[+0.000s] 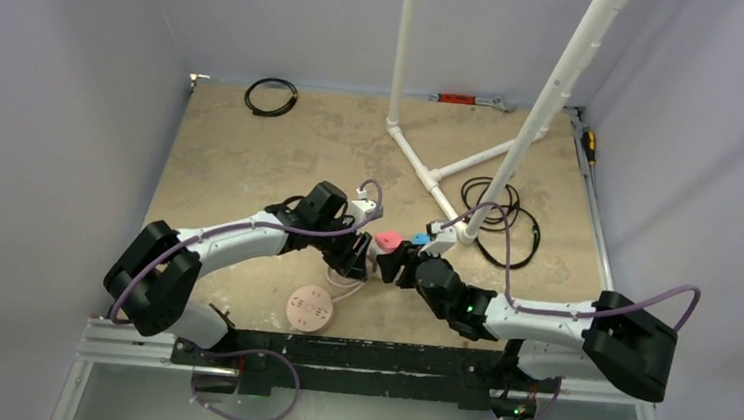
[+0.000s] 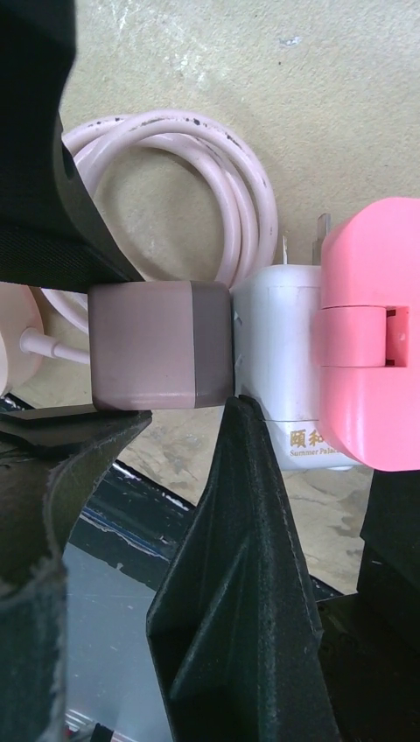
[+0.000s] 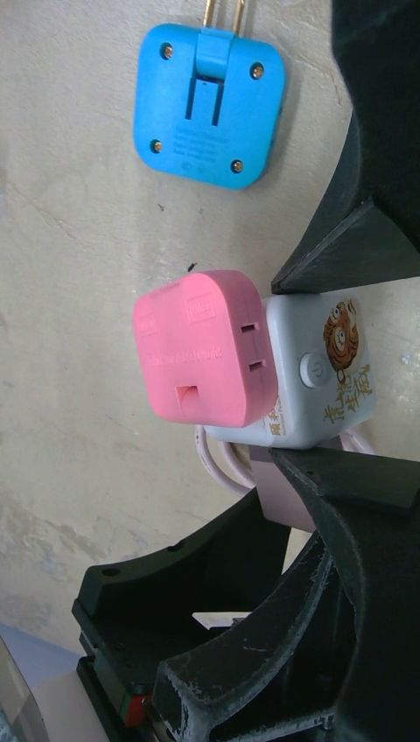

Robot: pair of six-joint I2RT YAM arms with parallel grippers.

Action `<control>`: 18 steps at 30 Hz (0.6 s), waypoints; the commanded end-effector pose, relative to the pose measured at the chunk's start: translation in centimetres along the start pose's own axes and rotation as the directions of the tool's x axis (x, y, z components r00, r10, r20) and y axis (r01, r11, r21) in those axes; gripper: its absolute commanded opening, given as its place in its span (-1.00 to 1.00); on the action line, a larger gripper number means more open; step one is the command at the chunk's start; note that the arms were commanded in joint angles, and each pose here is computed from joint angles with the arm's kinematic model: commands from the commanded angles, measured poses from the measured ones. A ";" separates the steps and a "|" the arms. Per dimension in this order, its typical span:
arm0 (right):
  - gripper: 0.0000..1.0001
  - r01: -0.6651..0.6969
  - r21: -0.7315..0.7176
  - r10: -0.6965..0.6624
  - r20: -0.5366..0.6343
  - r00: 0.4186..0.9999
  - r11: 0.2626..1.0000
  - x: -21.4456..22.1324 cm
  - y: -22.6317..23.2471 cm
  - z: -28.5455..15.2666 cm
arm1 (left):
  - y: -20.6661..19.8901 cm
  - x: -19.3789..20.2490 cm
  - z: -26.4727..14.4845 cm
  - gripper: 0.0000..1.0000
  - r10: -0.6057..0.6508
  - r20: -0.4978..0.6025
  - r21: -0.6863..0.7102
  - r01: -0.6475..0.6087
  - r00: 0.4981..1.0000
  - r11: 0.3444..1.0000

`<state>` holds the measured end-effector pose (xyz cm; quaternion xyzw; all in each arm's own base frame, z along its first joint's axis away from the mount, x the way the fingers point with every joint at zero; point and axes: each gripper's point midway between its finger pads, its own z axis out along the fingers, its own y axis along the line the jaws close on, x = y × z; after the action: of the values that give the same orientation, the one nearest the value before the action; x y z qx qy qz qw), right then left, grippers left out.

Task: Pull the plug off the socket
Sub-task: Remove the plug from the socket.

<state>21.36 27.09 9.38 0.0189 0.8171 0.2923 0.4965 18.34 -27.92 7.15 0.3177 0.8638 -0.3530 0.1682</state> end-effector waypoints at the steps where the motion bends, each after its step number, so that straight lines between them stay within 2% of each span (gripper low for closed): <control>1: -0.04 -0.133 -0.081 0.133 -0.004 0.991 0.988 -0.7 2.8 0.1 | -1.3 -2.3 -0.1 -1.00 0.036 0.068 0.042 -0.039 0.997 0.998; 6: 0.19 -0.131 -0.088 0.130 -0.018 0.991 0.987 -0.2 2.8 0.1 | -1.0 -2.0 0.1 -1.00 0.029 0.055 0.032 -0.031 0.998 0.999; 18: 0.36 -0.124 -0.084 0.120 -0.047 0.992 0.989 0.9 3.1 0.9 | -0.9 -2.0 0.2 -1.00 0.028 0.052 0.030 -0.030 0.998 0.999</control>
<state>21.10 27.80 7.76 0.0344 0.8280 0.3008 0.4720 18.08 -27.43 6.31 0.3119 0.8737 -0.3401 0.1537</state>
